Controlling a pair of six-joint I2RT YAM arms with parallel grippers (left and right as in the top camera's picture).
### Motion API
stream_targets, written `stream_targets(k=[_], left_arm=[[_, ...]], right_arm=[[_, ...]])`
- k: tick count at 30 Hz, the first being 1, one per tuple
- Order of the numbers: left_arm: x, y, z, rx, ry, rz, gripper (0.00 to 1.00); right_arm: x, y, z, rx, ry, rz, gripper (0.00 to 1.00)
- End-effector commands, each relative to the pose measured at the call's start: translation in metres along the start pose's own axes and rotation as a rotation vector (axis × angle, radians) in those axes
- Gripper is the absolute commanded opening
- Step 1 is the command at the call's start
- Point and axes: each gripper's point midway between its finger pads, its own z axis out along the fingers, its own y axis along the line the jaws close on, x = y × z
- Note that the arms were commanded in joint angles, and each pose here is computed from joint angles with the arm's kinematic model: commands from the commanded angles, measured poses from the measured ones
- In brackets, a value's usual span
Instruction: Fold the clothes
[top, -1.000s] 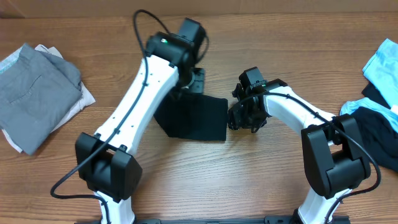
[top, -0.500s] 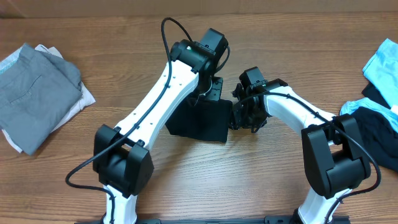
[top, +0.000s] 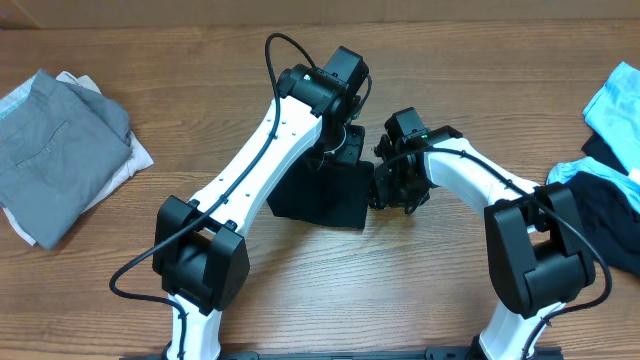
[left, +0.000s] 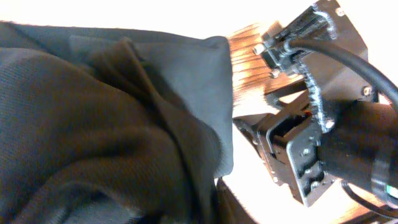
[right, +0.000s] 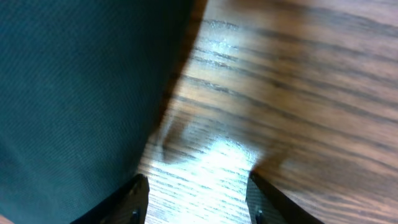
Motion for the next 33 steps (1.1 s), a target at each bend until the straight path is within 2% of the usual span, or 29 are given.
stream_targets(k=[1,3,6,8,12,16,20,23,29,33], left_arm=[[-0.007,-0.013,-0.007,0.068,-0.019,0.092,0.48],[-0.009,-0.010,-0.016,0.082,-0.025,0.114,0.58],[-0.024,0.012,-0.045,0.040,-0.078,0.098,0.59],[-0.039,0.054,-0.072,-0.018,-0.135,-0.013,0.60],[-0.039,0.105,-0.071,-0.041,-0.115,-0.170,0.67],[-0.021,0.137,-0.049,-0.054,-0.034,-0.255,0.68],[-0.006,0.148,-0.022,-0.063,0.028,-0.279,0.67],[-0.002,0.152,-0.007,-0.064,0.041,-0.282,0.68],[-0.004,0.156,0.003,-0.076,0.028,-0.279,0.68],[-0.005,0.158,0.003,-0.083,0.022,-0.278,0.68]], right_arm=[[-0.010,-0.008,-0.010,0.008,-0.001,0.029,0.54],[-0.021,-0.010,-0.030,0.003,-0.038,0.046,0.54],[-0.029,-0.010,-0.059,-0.002,-0.075,0.063,0.54],[-0.022,0.006,-0.081,-0.037,-0.076,0.036,0.55],[-0.008,0.067,-0.084,-0.270,-0.039,-0.122,0.56],[0.005,0.098,-0.073,-0.273,-0.021,-0.238,0.63],[0.011,0.127,-0.064,-0.269,-0.032,-0.325,0.64],[-0.003,0.123,-0.053,-0.158,-0.092,-0.291,0.66],[-0.020,0.139,-0.039,-0.184,-0.194,-0.350,0.66],[-0.028,0.133,-0.035,-0.144,-0.220,-0.348,0.68]])
